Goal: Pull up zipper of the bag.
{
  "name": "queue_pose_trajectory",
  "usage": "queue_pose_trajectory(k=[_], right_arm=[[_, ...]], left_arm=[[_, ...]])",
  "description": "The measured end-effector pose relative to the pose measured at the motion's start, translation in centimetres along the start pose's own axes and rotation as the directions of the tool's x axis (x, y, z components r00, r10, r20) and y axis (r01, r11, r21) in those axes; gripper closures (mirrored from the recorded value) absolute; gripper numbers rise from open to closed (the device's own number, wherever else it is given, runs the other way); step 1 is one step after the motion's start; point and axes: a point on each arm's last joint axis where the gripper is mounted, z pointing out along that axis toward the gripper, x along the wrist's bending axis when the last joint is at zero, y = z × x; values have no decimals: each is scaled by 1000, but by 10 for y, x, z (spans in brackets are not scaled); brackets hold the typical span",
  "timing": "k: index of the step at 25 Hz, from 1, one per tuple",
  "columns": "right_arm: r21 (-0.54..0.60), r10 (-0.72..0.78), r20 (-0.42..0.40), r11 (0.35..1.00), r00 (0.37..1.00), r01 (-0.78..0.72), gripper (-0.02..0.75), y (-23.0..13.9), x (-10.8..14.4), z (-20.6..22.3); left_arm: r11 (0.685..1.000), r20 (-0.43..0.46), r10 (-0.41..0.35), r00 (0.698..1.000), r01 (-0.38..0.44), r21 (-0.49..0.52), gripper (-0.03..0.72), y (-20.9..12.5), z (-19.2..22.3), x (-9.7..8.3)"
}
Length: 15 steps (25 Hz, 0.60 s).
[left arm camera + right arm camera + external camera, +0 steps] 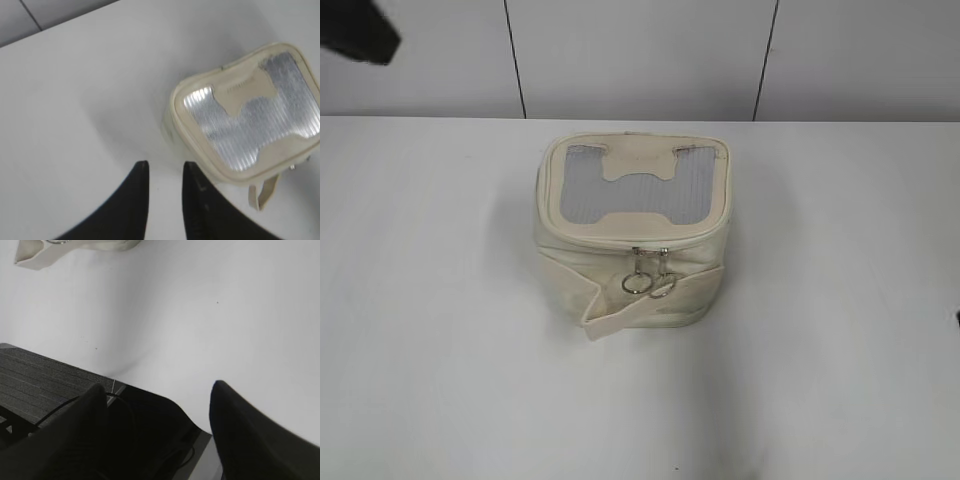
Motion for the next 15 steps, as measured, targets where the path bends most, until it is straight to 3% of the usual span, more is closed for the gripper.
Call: queue_pose_trajectory(k=[5, 9, 12, 15], right_arm=[[-24, -36, 60, 999, 998, 38, 231, -30, 13, -33], [-158, -65, 148, 983, 987, 88, 231, -64, 25, -66], [-307, -74, 226, 941, 971, 143, 231, -93, 32, -89], [-431, -75, 308, 878, 949, 209, 231, -123, 36, -105]], left_arm=[[998, -43, -41, 998, 39, -49, 495, -97, -64, -19], [983, -67, -24, 997, 12, -185, 377, -181, -119, -38], [953, -87, -10, 996, -17, -304, 288, -235, -141, -48], [896, -124, -4, 992, -52, -442, 258, -278, -149, -54]])
